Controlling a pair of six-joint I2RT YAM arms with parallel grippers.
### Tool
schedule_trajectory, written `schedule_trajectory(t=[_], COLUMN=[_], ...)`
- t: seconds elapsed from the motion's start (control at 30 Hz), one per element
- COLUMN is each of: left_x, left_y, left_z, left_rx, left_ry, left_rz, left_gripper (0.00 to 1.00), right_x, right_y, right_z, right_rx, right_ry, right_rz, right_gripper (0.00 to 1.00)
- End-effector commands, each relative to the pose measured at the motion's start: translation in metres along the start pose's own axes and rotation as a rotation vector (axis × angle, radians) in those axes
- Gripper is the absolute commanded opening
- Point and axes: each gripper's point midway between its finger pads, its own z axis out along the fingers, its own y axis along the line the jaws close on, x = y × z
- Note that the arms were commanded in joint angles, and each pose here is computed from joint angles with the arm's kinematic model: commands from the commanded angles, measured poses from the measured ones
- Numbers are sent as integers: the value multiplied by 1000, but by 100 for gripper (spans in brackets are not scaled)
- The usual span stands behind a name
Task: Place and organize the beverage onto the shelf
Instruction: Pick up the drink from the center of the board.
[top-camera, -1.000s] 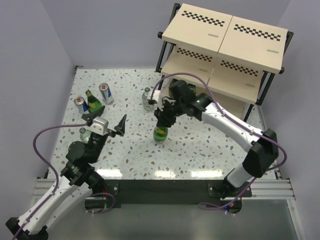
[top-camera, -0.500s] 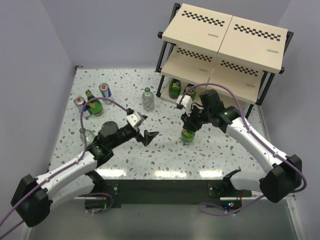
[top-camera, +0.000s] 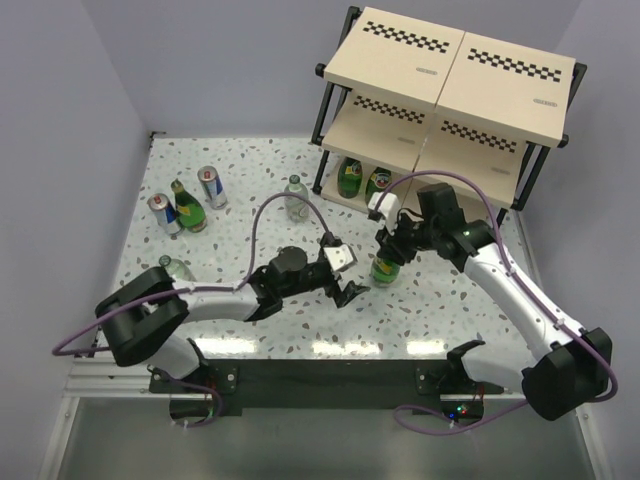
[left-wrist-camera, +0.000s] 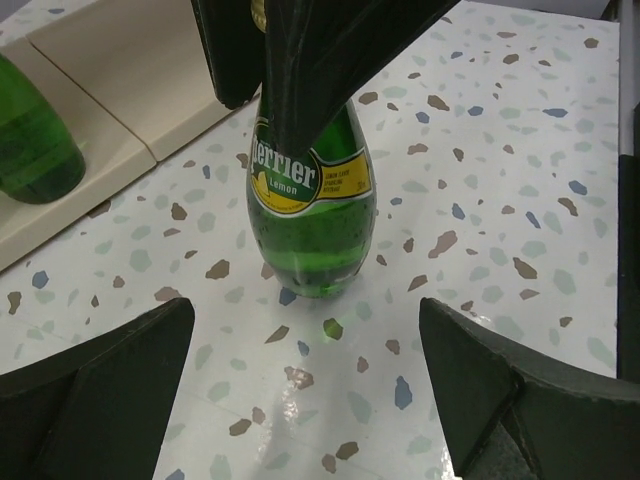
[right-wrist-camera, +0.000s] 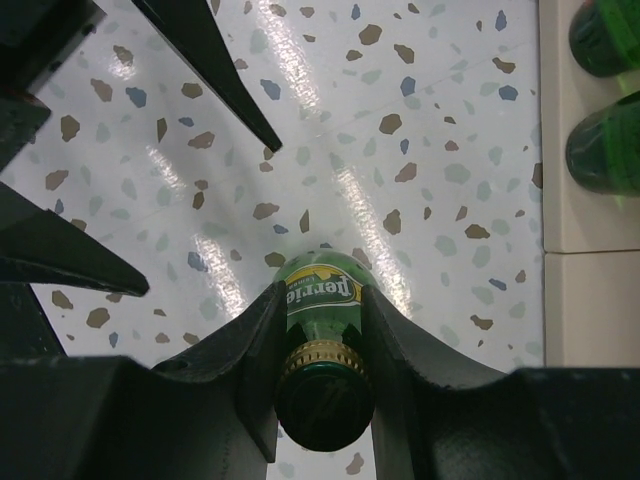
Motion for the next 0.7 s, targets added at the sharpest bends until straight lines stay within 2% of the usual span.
schedule_trajectory(t=[0.0,0.13,0.27,0.67], left_x=[-50,-33,-33,-22], left_y=[9,10,12,5], left_z=[20,44,61,89], left_rx=[-43,-40,-41,12], left_ry=[-199,-180,-192,-199], left_rz=[109,126,124,98], left_gripper=[100,100,100,100], right_x=[-49,-50,-52,-53], right_y=[-7,-7,-5,-2], right_z=[-18,-20,-22,-22], right_rx=[38,38,31,12], right_ry=[-188,-200,-213,-225], right_rz=[-96,-88,-88,-80], right_gripper=[0,0,0,0])
